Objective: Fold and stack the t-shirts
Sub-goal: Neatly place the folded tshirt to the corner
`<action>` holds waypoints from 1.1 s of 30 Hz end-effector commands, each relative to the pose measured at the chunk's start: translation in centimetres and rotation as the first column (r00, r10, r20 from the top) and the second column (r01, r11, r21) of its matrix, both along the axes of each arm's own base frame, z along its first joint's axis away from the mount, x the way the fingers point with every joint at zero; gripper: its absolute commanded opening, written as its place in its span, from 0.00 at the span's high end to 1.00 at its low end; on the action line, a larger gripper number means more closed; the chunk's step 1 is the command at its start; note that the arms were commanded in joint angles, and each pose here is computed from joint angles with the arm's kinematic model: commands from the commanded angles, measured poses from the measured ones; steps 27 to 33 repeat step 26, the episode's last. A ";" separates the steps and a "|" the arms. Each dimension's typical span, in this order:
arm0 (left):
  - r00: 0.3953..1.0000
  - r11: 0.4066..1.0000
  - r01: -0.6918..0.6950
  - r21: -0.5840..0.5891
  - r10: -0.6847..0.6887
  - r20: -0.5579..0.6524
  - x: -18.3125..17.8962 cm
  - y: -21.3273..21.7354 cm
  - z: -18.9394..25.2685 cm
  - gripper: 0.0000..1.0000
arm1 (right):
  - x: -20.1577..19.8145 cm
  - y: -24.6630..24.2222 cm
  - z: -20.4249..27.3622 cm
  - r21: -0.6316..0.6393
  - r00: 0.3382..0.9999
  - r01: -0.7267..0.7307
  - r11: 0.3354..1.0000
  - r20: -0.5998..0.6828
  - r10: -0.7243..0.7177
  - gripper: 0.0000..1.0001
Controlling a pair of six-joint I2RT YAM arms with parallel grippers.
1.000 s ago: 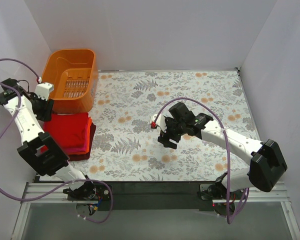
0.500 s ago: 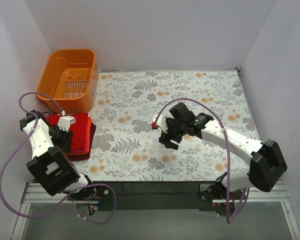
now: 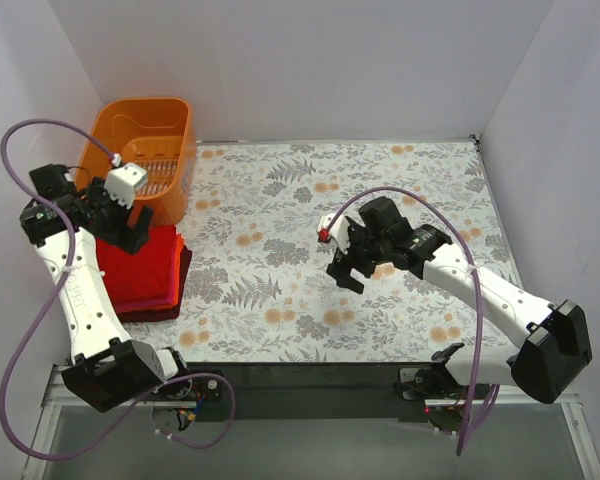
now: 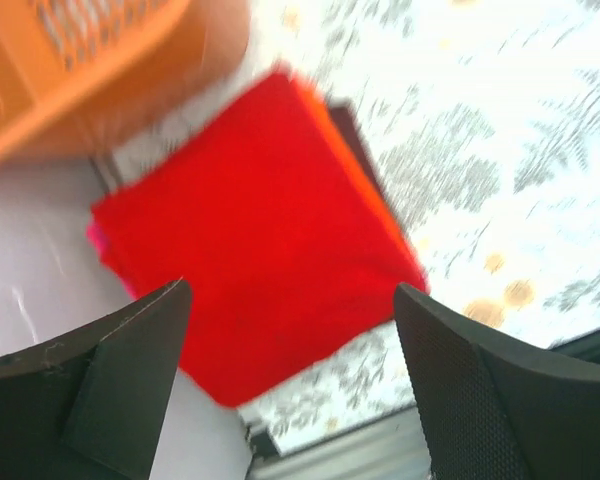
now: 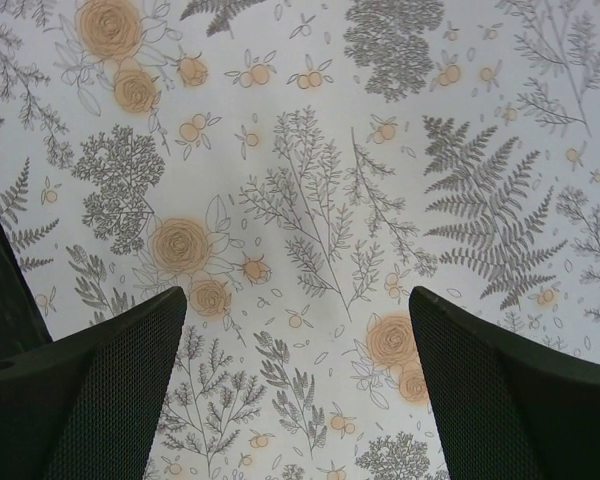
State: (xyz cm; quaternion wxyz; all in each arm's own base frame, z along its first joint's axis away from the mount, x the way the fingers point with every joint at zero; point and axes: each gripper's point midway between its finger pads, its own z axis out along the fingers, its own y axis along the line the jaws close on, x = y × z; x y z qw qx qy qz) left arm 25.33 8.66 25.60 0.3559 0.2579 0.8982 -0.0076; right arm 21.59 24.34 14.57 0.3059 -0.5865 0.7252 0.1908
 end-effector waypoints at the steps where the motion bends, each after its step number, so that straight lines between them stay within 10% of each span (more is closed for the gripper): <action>1: 0.997 0.993 0.036 -0.117 -0.027 0.073 4.0 -4.8 2.2 0.18 | 1.4 -0.3 3.3 0.105 0.994 0.100 0.989 0.032 -0.103 0.02; 8: 0.996 0.984 0.083 -0.157 -0.079 0.029 16.1 -16.3 -0.5 0.15 | 5.6 -3.3 5.7 0.194 0.939 0.333 0.923 0.015 -0.342 0.02; 13: 0.994 0.959 0.101 -0.266 -0.109 -0.016 18.1 -22.5 -2.1 0.14 | 9.3 -6.4 6.2 0.249 0.867 0.492 0.834 -0.048 -0.496 0.02; 22: 0.971 0.945 0.046 -0.323 -0.118 -0.207 11.1 -26.6 -11.2 0.12 | 9.6 -11.1 0.4 0.187 0.793 0.609 0.771 -0.141 -0.593 0.02; 33: 0.980 0.936 0.032 -0.350 -0.099 -0.175 10.0 -26.6 -10.2 0.12 | 8.8 -11.2 0.5 0.204 0.795 0.607 0.768 -0.136 -0.592 0.02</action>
